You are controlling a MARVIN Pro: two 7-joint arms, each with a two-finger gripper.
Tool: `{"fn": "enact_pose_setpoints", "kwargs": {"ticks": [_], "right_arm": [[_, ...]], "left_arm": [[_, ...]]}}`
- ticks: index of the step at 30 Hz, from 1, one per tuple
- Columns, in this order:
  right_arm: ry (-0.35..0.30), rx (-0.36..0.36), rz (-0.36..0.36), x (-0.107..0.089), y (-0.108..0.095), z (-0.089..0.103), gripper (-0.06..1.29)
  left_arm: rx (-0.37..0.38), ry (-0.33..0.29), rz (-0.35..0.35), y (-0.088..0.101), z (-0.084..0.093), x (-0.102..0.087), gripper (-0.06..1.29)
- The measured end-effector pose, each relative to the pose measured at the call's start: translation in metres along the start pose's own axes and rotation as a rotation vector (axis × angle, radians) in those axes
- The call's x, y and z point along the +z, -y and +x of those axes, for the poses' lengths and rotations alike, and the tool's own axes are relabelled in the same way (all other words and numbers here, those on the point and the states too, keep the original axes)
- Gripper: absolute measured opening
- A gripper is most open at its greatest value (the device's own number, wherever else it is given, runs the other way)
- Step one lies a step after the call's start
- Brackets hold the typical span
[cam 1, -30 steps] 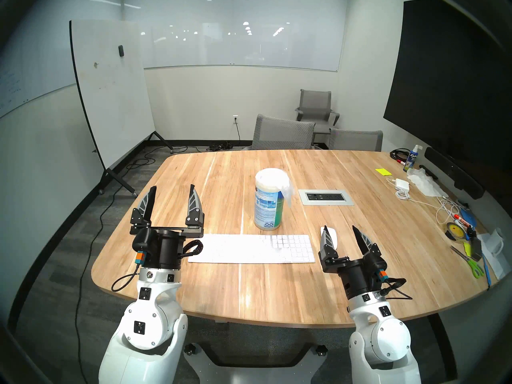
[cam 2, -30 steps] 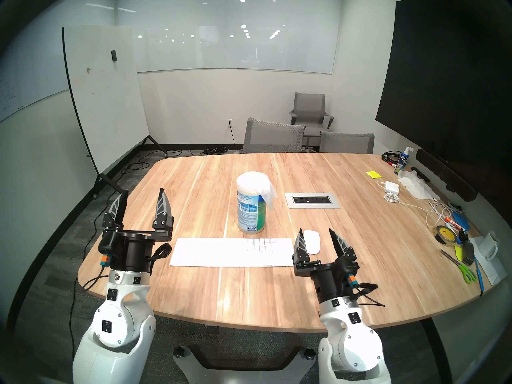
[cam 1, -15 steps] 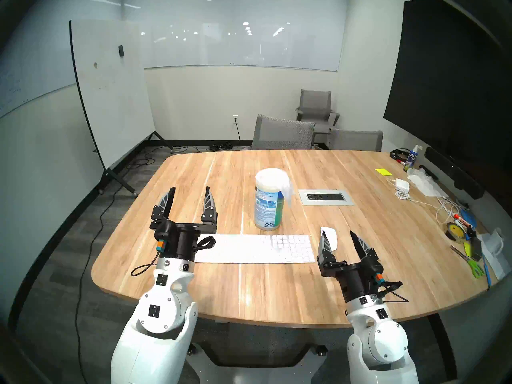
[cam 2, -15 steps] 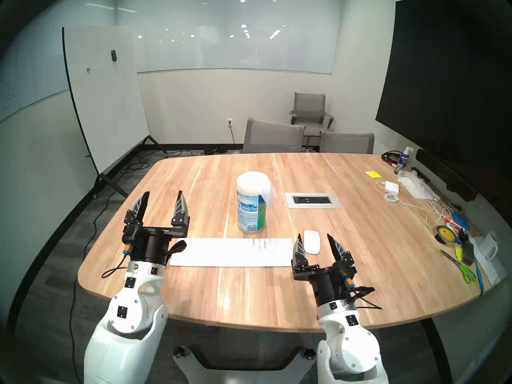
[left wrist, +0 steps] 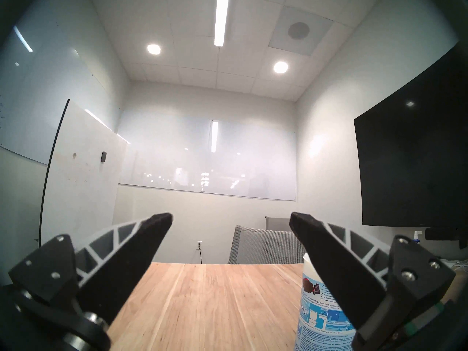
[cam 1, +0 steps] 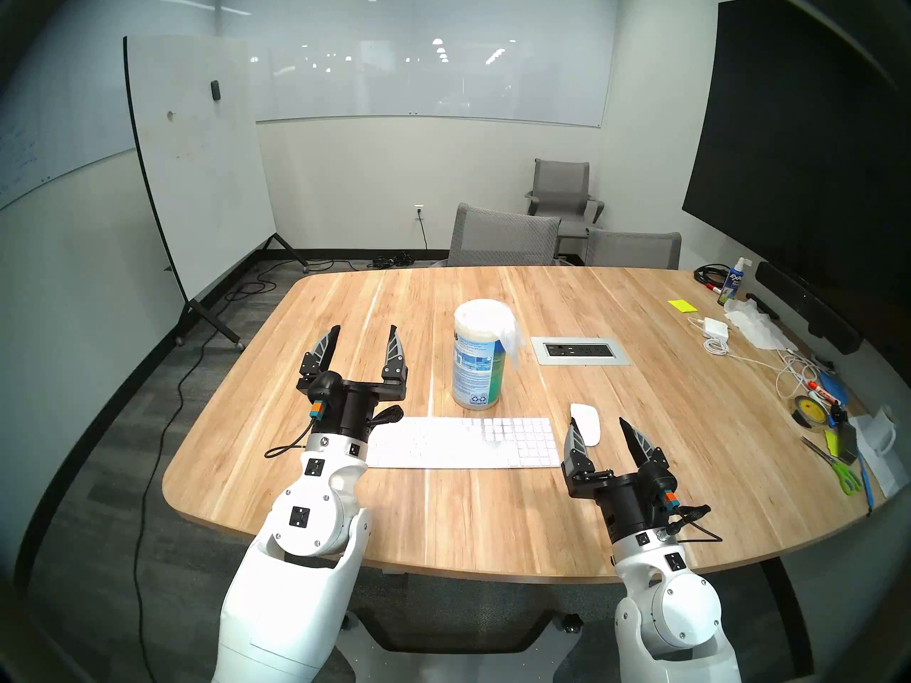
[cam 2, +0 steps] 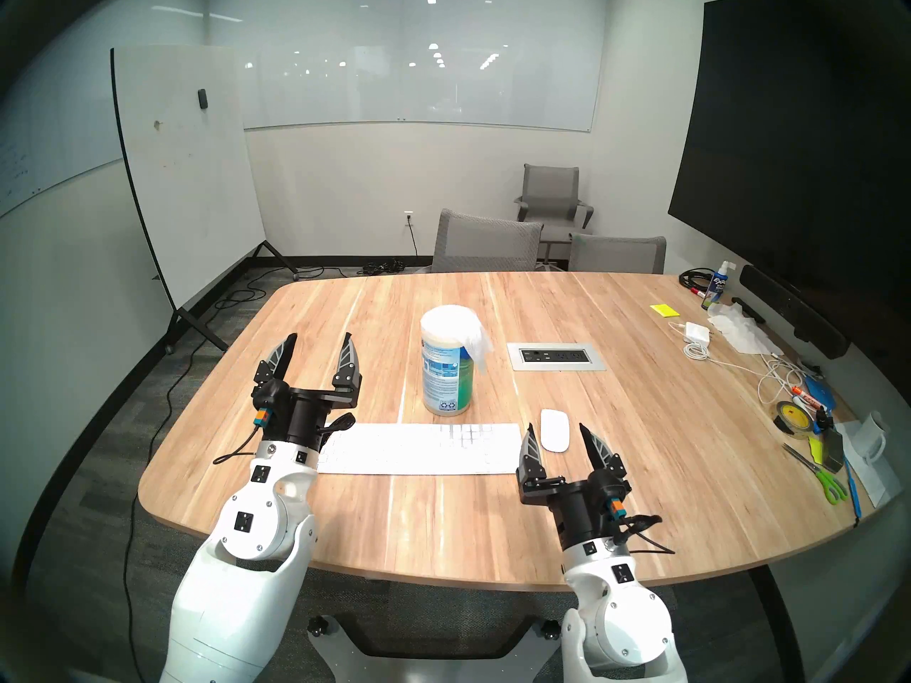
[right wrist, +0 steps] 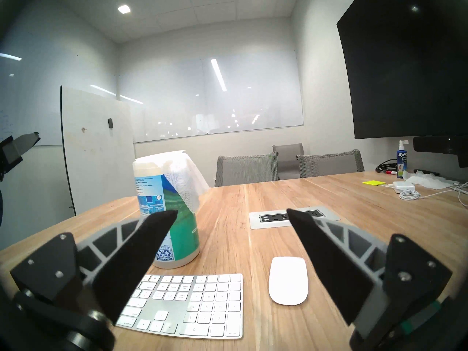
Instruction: Wipe the keyboards and mice with a disinfecting wipe, then set the wipe down
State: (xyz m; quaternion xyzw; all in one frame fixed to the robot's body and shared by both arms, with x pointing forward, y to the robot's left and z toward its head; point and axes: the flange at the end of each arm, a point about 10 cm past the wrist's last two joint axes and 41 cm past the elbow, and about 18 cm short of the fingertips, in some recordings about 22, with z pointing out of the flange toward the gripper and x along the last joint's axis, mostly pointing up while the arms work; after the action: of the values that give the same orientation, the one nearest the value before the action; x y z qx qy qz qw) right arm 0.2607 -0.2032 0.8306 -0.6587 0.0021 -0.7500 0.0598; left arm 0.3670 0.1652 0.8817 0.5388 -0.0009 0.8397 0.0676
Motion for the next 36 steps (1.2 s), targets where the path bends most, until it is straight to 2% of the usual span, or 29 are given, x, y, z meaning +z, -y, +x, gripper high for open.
{"fn": "enact_pose_setpoints", "kwargs": {"ticks": [20, 36], "right_arm": [[0.02, 0.004, -0.002, -0.001, 0.0, -0.008, 1.23], [0.029, 0.005, -0.003, -0.002, -0.001, -0.013, 1.23]], "left_arm": [[-0.003, 0.07, -0.04, -0.01, -0.024, 0.049, 1.27], [0.026, 0.112, -0.07, -0.011, -0.035, 0.09, 1.27]]}}
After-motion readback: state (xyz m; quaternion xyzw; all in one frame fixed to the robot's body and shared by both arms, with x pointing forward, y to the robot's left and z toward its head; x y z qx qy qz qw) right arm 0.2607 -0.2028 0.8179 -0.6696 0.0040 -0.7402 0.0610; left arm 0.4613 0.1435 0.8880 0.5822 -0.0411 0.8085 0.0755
